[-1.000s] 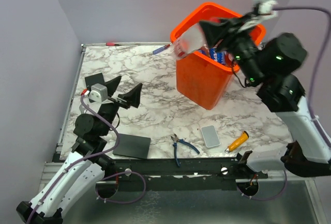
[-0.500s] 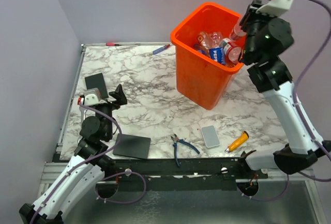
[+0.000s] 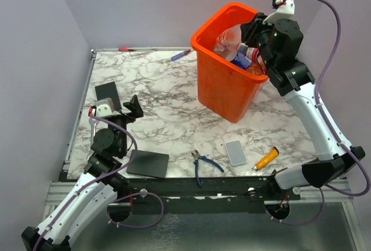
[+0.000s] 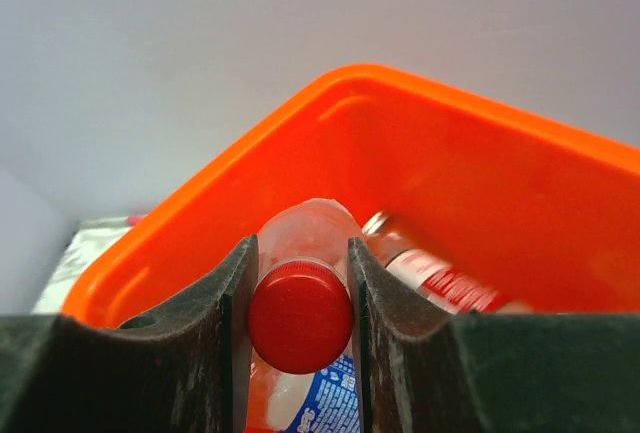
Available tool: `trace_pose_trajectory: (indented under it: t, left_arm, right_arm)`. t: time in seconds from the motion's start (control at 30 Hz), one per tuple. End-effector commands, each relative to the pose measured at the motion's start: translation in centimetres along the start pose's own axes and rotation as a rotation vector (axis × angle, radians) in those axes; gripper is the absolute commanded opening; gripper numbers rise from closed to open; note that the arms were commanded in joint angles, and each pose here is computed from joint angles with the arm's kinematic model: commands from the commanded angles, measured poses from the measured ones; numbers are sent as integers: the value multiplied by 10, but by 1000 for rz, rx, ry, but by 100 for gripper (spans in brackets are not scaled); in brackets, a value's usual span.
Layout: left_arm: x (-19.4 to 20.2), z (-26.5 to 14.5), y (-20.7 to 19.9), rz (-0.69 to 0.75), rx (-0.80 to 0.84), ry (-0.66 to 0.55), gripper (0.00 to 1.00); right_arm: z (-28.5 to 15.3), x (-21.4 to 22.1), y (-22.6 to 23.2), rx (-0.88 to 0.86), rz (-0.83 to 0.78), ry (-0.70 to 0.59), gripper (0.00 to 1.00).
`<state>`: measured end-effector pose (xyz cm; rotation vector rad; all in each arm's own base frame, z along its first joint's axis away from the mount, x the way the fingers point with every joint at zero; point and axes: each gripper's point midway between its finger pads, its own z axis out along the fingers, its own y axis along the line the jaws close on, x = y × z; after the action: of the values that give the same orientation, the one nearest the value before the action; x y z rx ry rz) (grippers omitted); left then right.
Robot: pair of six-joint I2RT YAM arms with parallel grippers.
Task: Put the plastic bottles in the bin
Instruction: Place the plastic bottle in the trash bin, then move the trash bin to the center of the board.
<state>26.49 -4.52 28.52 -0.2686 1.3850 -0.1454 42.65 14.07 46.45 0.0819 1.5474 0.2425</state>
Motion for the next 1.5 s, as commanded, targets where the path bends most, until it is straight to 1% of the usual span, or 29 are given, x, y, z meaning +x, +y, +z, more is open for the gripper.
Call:
trace_pose_trajectory:
  t: [0.0, 0.1, 0.17, 0.23, 0.27, 0.33, 0.4, 0.57, 0.6, 0.63, 0.67, 0.73, 0.77, 0.8, 0.87, 0.97, 1.1, 1.2, 1.37, 1.47]
  left_arm:
    - [4, 1, 3, 10, -22, 12, 99]
    - [5, 1, 3, 13, -23, 16, 99]
    - [5, 1, 3, 16, -24, 19, 99]
    - [7, 2, 3, 17, -24, 21, 99]
    - [7, 2, 3, 19, -24, 23, 99]
    - [9, 3, 1, 18, -17, 27, 99]
    - [10, 3, -1, 17, -10, 32, 99]
    - [11, 2, 1, 22, -14, 36, 99]
    - [12, 2, 1, 24, -15, 38, 99]
    - [12, 2, 1, 25, -15, 38, 99]
    - [13, 2, 1, 28, -17, 41, 99]
    - [13, 2, 1, 28, -16, 42, 99]
    - [12, 2, 1, 27, -15, 41, 99]
    - [13, 3, 1, 27, -16, 41, 99]
    - [12, 3, 0, 23, -11, 39, 99]
    - [12, 3, -1, 20, -6, 39, 99]
    - [13, 3, -3, 16, 3, 41, 99]
    - [17, 4, -5, 23, 8, 58, 99]
    - [28, 7, -12, 43, 28, 112, 99]
    - [36, 9, -17, 51, 43, 143, 99]
  right_arm:
    - [-11, 18, 22, -110, 44, 119, 1]
    - [-11, 20, -20, 103, -31, 104, 1]
    - [-19, 17, -49, 234, -83, 56, 0]
    - [-28, 9, -67, 314, -128, -8, 1]
    - [-31, 8, -74, 343, -149, -19, 1]
    - [-29, 18, -80, 370, -197, 4, 0]
    - [-24, 36, -81, 368, -215, 45, 1]
    - [-15, 78, -78, 321, -192, 125, 1]
    - [-13, 84, -77, 310, -180, 141, 5]
    - [-12, 90, -76, 301, -164, 160, 12]
    - [-12, 95, -73, 285, -151, 177, 23]
    - [-14, 96, -66, 251, -110, 187, 51]
    - [-16, 95, -64, 238, -91, 184, 62]
    - [-19, 91, -61, 223, -77, 178, 69]
    - [-25, 80, -56, 199, -39, 167, 78]
    - [-35, 57, -45, 152, 15, 143, 84]
    - [-54, 21, -33, 88, 84, 93, 89]
    - [-72, -3, -22, 12, 125, 53, 98]
    - [-108, -29, -14, -84, 153, -11, 100]
    - [-133, -37, -30, -40, 164, -47, 100]
